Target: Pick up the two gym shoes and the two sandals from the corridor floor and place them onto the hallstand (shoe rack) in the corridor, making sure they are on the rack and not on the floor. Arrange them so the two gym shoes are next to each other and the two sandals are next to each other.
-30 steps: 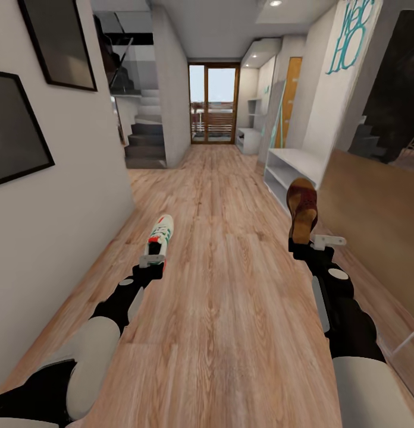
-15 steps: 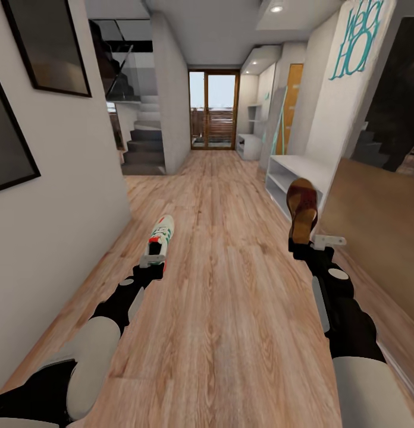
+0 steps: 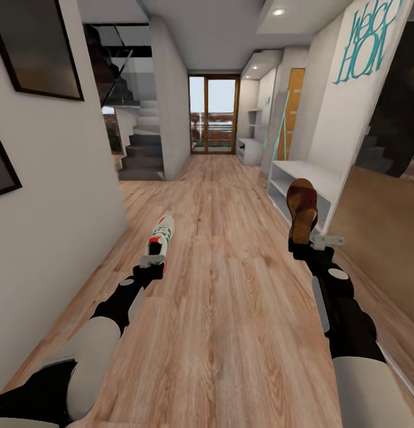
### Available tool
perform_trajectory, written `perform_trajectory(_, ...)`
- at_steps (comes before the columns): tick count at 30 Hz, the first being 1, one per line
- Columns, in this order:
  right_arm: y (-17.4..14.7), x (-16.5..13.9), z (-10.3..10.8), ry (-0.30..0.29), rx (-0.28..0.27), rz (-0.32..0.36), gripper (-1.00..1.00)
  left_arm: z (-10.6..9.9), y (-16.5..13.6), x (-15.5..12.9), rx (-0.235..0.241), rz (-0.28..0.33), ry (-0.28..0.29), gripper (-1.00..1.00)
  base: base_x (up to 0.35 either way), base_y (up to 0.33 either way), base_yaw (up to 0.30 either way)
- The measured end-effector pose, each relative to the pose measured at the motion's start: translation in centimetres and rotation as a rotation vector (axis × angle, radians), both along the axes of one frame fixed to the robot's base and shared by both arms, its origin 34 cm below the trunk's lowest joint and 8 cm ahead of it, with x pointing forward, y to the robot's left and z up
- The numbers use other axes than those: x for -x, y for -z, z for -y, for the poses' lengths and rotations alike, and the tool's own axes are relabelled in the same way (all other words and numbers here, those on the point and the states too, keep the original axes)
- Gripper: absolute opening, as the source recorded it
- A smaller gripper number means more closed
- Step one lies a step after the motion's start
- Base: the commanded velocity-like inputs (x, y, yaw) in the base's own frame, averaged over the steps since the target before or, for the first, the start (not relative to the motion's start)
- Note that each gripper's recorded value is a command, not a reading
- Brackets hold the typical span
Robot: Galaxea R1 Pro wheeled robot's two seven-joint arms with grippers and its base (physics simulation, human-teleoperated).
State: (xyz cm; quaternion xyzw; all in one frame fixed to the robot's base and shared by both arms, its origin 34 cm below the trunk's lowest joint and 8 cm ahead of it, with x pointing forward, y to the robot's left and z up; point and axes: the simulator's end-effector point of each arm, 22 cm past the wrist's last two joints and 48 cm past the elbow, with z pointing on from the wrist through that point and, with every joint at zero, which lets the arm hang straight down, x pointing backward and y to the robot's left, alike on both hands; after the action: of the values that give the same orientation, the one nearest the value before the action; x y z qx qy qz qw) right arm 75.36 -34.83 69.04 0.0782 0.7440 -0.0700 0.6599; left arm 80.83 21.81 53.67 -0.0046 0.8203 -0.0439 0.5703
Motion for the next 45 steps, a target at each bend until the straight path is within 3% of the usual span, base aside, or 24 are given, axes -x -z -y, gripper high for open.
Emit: perform_trajectory(45,-0.64,0.19,0.09,0.004,0.001,0.009,-1.00,0.55,0.42,0.44,0.002,-0.014,0.011,-1.00,0.345,0.000,0.026)
